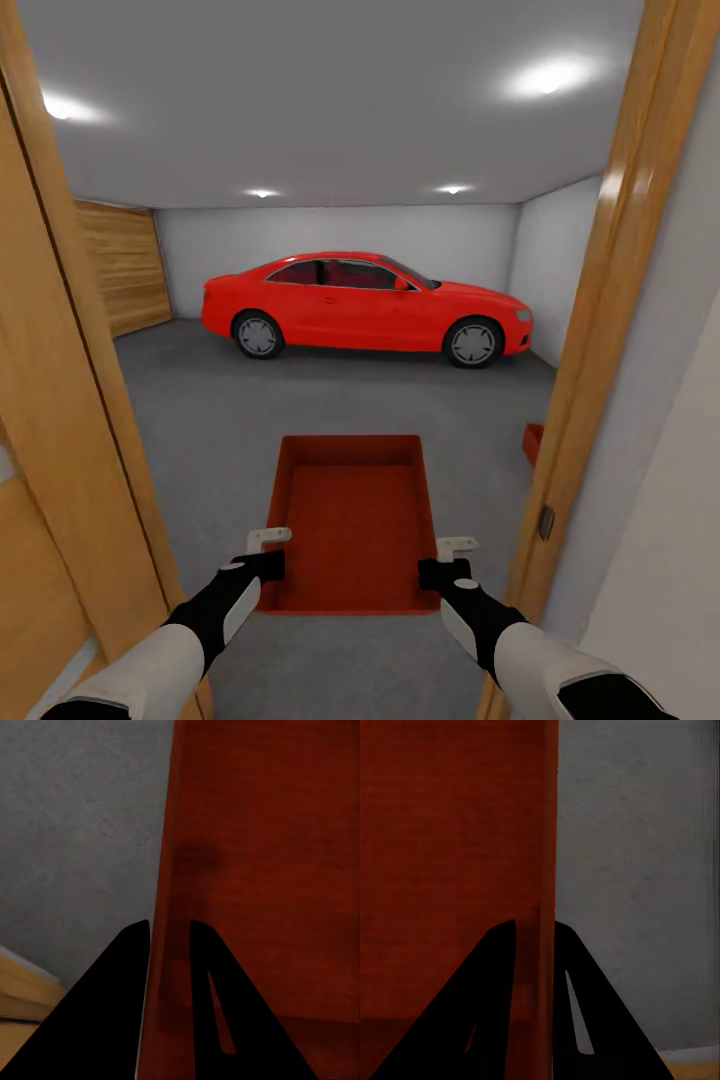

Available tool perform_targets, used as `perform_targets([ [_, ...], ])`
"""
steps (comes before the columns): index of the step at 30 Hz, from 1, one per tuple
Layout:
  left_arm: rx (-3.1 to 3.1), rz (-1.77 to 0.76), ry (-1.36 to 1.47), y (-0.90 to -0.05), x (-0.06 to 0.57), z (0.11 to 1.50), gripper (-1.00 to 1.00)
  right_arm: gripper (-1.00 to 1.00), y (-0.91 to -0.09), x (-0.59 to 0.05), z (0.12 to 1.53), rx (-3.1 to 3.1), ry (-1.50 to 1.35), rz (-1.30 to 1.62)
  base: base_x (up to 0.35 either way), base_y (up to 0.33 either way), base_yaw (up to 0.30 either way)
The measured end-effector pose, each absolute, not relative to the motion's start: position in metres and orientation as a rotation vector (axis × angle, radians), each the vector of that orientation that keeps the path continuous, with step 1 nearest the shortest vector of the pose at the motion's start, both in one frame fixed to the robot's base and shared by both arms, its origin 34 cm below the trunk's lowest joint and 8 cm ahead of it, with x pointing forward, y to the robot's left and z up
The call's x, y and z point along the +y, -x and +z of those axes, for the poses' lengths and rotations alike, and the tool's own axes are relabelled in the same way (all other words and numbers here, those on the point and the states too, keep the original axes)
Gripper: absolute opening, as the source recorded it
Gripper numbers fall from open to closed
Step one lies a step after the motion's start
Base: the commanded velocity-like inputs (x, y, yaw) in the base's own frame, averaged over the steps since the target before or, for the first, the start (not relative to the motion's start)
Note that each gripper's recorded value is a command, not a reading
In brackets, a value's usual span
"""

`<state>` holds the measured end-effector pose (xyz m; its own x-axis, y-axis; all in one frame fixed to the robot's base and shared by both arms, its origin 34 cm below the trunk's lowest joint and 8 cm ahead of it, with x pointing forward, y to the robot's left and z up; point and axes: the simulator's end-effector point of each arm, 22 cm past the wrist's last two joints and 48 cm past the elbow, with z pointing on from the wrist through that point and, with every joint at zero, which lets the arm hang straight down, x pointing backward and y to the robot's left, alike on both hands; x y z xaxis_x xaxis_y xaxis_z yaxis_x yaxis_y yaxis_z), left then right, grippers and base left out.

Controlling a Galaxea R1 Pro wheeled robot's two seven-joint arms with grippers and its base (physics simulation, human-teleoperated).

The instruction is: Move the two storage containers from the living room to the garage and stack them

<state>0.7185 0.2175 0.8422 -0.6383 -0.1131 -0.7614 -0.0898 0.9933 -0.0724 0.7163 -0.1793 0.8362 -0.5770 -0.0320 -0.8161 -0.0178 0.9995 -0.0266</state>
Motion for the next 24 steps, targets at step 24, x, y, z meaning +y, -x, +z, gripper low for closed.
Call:
perform_targets([
  [24,2.263,-0.035,0.142,-0.7191,0.2173,0.8431,-1.00,-1.00,-0.7173,-0.1795,0.8374,2.183,0.036,-0.019,0.301,0.191,-0.187],
])
